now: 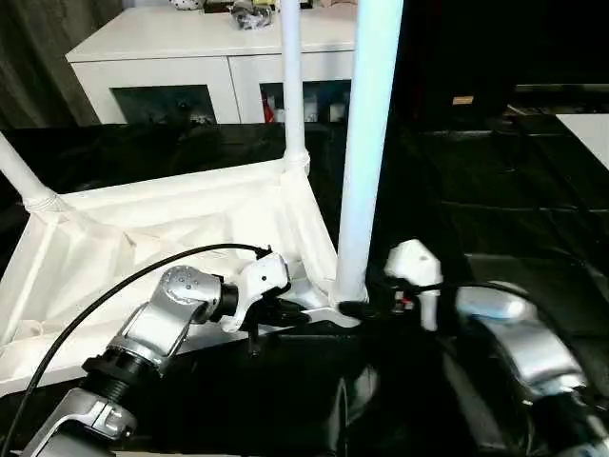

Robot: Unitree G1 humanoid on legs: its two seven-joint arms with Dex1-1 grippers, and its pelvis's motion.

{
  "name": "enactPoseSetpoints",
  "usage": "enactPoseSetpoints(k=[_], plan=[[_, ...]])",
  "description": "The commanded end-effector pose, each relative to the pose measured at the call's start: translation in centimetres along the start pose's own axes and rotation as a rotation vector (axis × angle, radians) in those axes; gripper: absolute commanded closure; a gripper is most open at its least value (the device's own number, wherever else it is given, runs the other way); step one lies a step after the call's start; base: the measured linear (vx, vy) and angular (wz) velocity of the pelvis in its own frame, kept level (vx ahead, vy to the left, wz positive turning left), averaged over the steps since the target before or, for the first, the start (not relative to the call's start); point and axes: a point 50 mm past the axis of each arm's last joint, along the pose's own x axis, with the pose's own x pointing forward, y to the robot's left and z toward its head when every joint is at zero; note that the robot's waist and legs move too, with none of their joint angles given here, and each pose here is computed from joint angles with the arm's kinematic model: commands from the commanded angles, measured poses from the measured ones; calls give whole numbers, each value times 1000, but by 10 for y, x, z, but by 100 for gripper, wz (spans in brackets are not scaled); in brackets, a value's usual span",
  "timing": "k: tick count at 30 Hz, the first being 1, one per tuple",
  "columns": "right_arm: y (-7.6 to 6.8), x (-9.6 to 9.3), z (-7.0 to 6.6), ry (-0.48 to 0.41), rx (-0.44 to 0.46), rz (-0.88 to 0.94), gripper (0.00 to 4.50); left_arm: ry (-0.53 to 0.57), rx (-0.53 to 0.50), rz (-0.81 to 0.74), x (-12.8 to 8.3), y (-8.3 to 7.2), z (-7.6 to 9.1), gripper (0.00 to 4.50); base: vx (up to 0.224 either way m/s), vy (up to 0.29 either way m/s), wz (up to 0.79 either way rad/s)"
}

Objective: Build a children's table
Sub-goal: Rotate leg to tighten

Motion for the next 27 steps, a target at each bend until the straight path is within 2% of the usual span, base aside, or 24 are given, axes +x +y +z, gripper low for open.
enactPoseSetpoints(k=[1,9,13,23,27], plan=[[-2,3,2,10,-20,6,138,25,3,-59,5,-7,-3,450,0,0,0],[-4,1,-4,47,-18,28,138,33,-4,-49,2,-6,-5,450,0,0,0],[-5,0,-7,61,-19,40,179,38,-10,-51,1,-6,-5,450,0,0,0],[-6,1,-15,79,12,33,193,50,-37,-44,0,-6,-8,450,0,0,0],[-12,5,-23,86,101,-118,194,48,-94,69,5,3,-9,450,0,0,0]])
